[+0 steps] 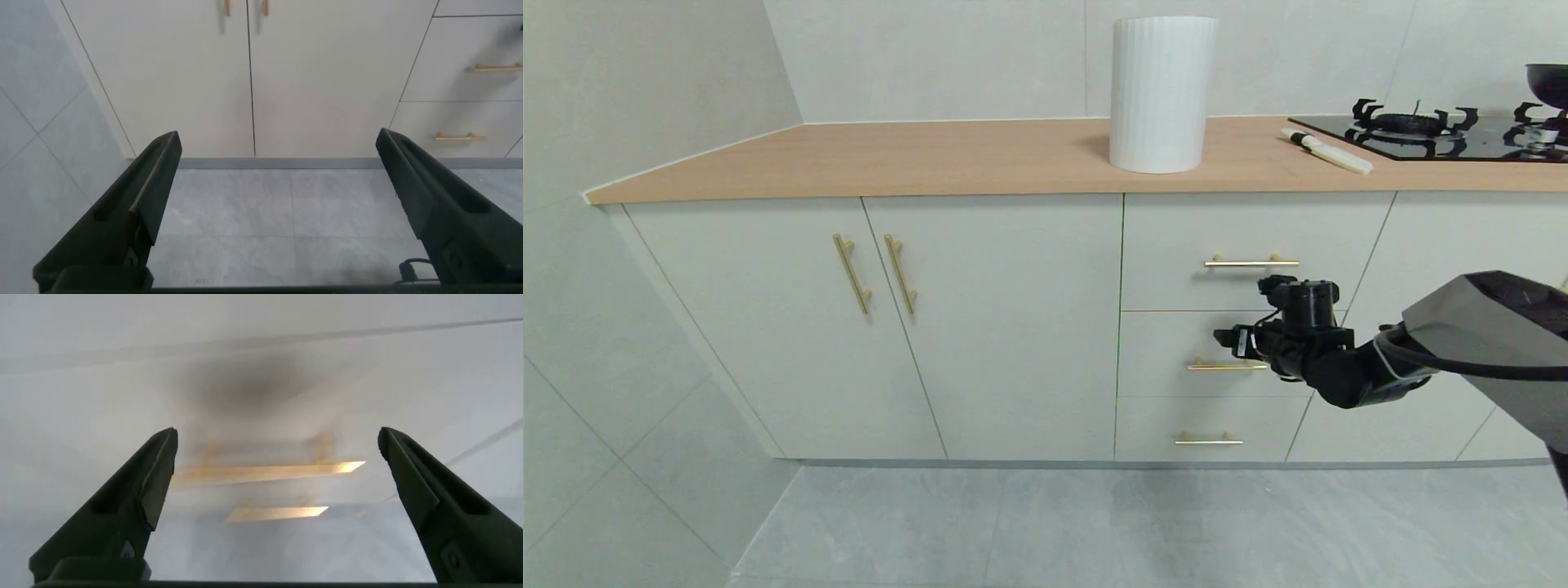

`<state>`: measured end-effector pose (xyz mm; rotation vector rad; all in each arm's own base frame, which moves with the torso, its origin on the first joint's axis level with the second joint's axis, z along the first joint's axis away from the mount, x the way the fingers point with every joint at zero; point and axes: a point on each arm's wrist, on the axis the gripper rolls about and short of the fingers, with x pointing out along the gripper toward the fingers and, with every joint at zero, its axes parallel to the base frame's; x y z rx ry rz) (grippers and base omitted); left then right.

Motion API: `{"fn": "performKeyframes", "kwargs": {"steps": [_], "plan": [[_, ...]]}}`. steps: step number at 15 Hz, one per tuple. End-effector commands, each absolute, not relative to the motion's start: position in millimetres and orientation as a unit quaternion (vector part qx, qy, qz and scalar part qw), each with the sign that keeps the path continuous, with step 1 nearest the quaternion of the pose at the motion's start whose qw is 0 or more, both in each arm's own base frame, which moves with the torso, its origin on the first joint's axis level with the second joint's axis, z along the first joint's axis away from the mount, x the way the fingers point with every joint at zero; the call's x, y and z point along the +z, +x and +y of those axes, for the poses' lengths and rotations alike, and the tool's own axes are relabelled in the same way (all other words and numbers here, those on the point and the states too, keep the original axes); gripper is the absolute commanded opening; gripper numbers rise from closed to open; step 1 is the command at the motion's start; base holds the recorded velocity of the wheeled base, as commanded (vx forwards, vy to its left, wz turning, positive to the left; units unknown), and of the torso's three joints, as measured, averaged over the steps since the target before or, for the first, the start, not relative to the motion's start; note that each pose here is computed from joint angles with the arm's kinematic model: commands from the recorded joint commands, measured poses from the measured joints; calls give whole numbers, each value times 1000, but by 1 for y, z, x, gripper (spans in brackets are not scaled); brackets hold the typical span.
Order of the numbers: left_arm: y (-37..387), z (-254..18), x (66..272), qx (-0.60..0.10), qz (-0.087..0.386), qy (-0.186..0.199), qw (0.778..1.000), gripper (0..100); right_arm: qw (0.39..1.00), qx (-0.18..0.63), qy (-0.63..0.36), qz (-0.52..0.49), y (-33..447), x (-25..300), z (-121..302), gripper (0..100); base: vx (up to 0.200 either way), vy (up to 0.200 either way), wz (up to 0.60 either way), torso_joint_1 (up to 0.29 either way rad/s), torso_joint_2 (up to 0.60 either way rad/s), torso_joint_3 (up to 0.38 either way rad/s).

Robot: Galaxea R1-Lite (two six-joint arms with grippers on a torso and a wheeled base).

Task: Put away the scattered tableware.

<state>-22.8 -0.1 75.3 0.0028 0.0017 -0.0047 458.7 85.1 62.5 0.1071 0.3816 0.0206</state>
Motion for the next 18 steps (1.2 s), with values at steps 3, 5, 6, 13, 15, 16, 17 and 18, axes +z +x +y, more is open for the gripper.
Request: {"fn": "performKeyframes", "kwargs": {"steps": [3, 5, 6, 13, 15, 16, 17, 18], "plan": [[-23, 0, 75, -2, 1, 2, 1000, 100, 974, 32, 52, 217, 415, 120, 80, 100, 0, 0, 0, 0, 0, 0], [-23, 0, 75, -2, 2, 2, 1000, 100, 973, 38, 49, 221, 379, 139, 79, 100, 0, 0, 0, 0, 0, 0], [-23, 0, 75, -2, 1, 2, 1000, 100, 974, 41, 49, 216, 359, 150, 78, 100, 0, 0, 0, 0, 0, 0], [-23, 0, 75, -2, 1, 2, 1000, 100, 996, 11, 64, 68, 195, 238, 51, 100, 0, 0, 0, 0, 0, 0], [-23, 0, 75, -2, 1, 2, 1000, 100, 998, 10, 64, 4, 140, 261, 34, 100, 0, 0, 0, 0, 0, 0], [-23, 0, 75, -2, 1, 2, 1000, 100, 999, 3, 46, -11, 111, 265, 25, 100, 0, 0, 0, 0, 0, 0], [-23, 0, 75, -2, 1, 2, 1000, 100, 999, -6, 37, -22, 85, 267, 17, 100, 0, 0, 0, 0, 0, 0], [-23, 0, 75, -2, 1, 2, 1000, 100, 999, -11, 34, -30, 61, 266, 10, 100, 0, 0, 0, 0, 0, 0]]}}
